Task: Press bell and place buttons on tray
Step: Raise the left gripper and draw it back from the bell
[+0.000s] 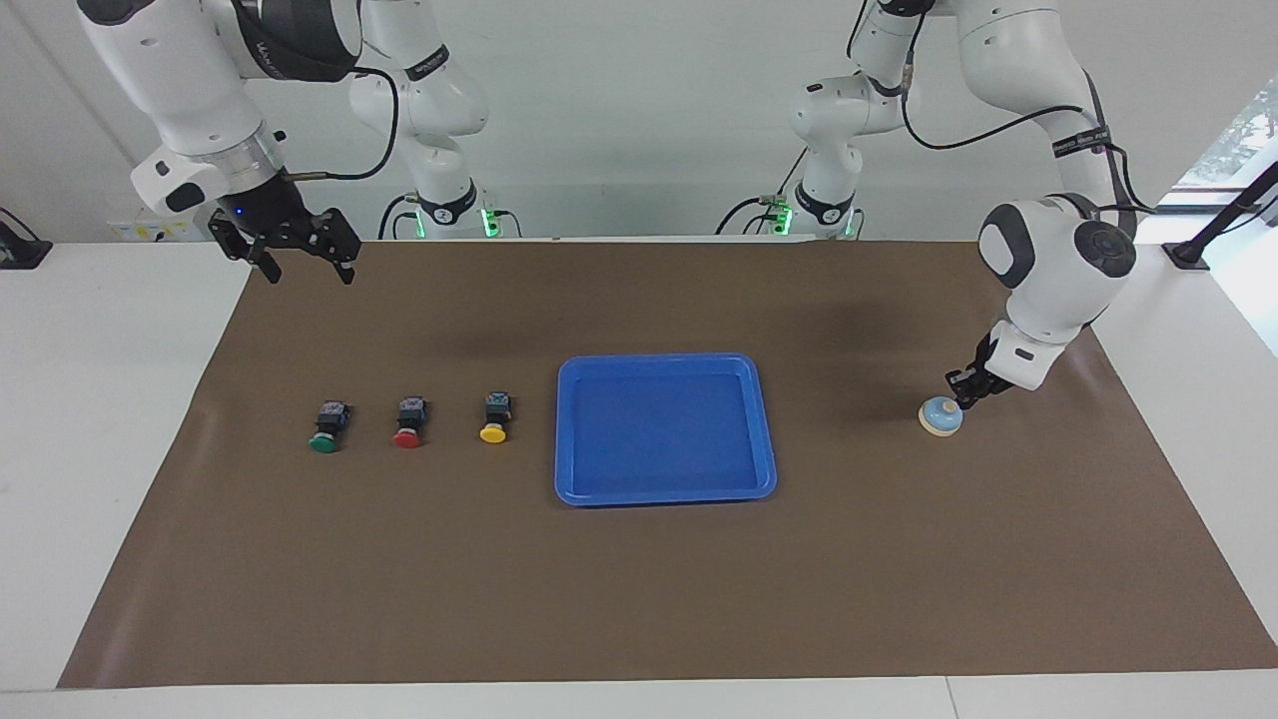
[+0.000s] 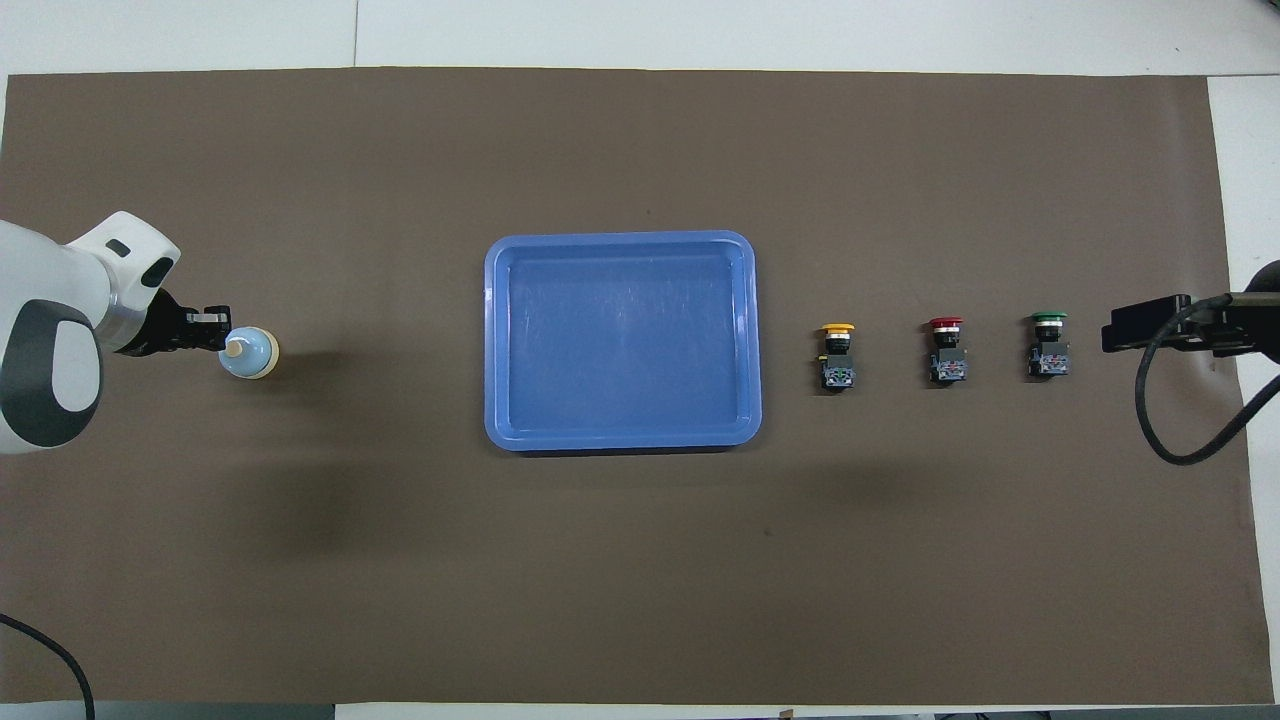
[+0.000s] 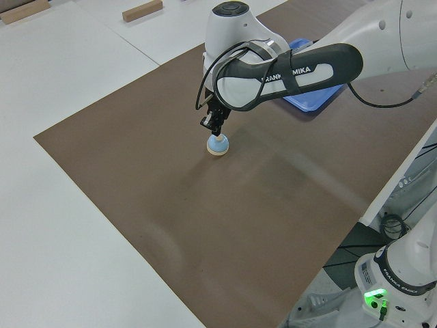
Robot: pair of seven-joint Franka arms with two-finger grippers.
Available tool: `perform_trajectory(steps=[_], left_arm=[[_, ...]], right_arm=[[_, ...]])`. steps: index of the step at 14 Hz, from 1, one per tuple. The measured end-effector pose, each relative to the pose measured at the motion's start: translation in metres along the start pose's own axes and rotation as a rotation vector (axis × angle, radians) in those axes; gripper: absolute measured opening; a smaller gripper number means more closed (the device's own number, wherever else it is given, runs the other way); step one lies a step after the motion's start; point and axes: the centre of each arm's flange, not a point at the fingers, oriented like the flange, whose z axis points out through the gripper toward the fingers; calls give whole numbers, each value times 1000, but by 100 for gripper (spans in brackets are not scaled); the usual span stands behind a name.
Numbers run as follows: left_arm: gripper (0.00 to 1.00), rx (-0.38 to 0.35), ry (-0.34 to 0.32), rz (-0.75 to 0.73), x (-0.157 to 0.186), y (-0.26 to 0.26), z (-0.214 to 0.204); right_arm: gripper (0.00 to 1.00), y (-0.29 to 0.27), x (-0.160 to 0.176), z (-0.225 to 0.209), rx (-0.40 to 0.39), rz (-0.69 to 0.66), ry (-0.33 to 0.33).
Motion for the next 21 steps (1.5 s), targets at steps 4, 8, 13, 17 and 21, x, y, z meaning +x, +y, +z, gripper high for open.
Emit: perform_trajectory(steps=[4,8,13,17,21], left_arm=[[1,0,-10,1,-5,1,10],[1,-1,20,2,-9,1,14],[1,0,-3,2,-1,1,-6],[21,4,-69,8,12,5,-79],[67,8,-62,28,2,18,-138]], right_arm=[[100,0,0,0,0,0,0],[100,0,0,0,0,0,0],[100,0,0,0,0,0,0],[100,0,0,0,0,0,0],[100,0,0,0,0,0,0]])
